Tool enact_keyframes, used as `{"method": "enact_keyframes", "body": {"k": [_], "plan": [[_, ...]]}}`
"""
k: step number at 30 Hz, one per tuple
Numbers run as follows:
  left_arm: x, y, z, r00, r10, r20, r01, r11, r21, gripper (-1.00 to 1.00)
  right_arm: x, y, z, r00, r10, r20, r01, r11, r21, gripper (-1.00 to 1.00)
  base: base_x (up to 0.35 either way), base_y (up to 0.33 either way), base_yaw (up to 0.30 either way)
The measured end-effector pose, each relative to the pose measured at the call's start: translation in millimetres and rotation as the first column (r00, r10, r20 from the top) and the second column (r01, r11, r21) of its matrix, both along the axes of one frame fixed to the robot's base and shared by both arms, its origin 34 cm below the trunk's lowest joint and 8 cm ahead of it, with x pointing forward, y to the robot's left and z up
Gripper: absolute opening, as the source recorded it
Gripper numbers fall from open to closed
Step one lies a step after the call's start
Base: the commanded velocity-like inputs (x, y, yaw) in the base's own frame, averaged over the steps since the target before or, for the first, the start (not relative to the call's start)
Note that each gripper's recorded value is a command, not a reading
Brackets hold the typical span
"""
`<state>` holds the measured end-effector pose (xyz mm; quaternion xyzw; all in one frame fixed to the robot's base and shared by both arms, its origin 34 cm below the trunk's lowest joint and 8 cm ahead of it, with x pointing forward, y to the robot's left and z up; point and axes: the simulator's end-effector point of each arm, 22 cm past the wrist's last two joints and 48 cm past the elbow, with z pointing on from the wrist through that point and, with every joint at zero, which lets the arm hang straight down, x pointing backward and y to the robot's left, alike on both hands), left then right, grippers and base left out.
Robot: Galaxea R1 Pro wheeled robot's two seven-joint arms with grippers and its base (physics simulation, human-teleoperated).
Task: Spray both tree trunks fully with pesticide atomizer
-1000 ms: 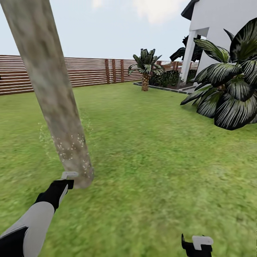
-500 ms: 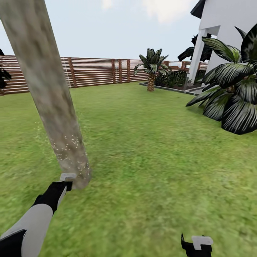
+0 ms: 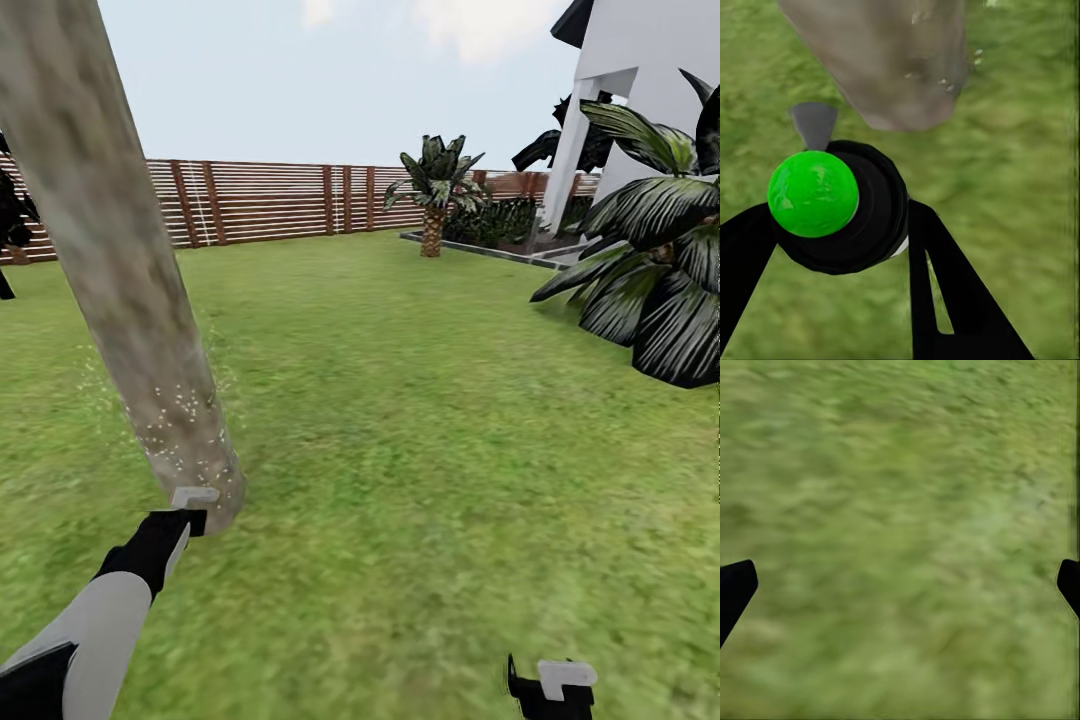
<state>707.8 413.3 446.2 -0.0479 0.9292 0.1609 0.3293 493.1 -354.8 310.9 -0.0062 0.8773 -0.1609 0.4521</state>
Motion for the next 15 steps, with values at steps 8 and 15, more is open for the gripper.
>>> {"method": "enact_keyframes", "body": {"k": [8, 15], "plan": [[-7, 1, -7, 1.0, 0.003, -0.009, -0.003, 1.0, -0.004, -1.0, 0, 0, 0, 1.0, 0.0, 0.0, 0.0, 1.0, 0.0, 1.0, -0.271, -0.086, 0.0], [-16, -7, -24, 0.996, -0.073, 0.046, 0.074, 0.997, -0.015, -1.0, 0, 1, 0, 1.0, 0.002, 0.001, -0.002, 1.0, 0.001, 1.0, -0.348, -0.001, 0.045]]}}
